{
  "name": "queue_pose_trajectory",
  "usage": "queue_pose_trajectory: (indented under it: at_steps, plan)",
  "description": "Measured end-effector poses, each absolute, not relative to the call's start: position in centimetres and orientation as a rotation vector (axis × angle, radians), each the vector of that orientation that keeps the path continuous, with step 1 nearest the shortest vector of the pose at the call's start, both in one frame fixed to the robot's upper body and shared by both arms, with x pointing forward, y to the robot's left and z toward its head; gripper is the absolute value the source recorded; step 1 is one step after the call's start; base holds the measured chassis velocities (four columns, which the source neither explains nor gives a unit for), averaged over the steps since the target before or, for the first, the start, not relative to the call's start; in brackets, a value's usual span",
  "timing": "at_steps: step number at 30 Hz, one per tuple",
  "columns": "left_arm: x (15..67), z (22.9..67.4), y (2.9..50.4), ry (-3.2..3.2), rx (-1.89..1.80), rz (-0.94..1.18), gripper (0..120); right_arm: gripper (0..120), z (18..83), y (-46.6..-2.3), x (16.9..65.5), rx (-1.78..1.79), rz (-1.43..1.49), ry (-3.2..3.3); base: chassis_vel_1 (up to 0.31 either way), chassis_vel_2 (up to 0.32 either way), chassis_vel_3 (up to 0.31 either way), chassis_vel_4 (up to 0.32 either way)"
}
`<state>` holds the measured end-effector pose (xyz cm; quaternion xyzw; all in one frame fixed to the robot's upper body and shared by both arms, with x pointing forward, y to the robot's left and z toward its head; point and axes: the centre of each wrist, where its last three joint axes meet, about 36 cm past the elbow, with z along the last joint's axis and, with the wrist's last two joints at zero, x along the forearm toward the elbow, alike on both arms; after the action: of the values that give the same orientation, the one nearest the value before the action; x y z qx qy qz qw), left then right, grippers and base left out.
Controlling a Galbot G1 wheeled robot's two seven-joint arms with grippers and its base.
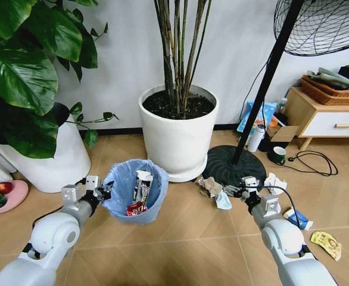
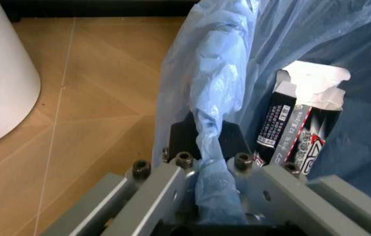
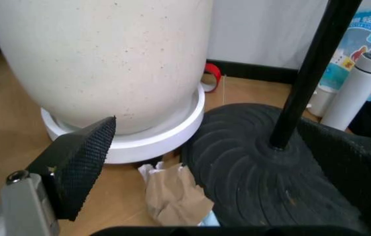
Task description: Pick up the trash bin and place the garbage on the floor into it.
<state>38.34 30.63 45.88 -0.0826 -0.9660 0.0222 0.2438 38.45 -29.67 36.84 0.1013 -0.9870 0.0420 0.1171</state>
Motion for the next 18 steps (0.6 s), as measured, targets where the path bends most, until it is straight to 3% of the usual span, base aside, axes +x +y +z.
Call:
queue_pose_trajectory:
  at_steps: [18]
  plan:
    - [38.1, 45.5, 30.5, -2.638, -0.217, 0.064, 0, 100, 26.4, -32.0, 40.4, 0.220, 0.057, -2.690, -0.013, 0.018, 0.020, -0.016]
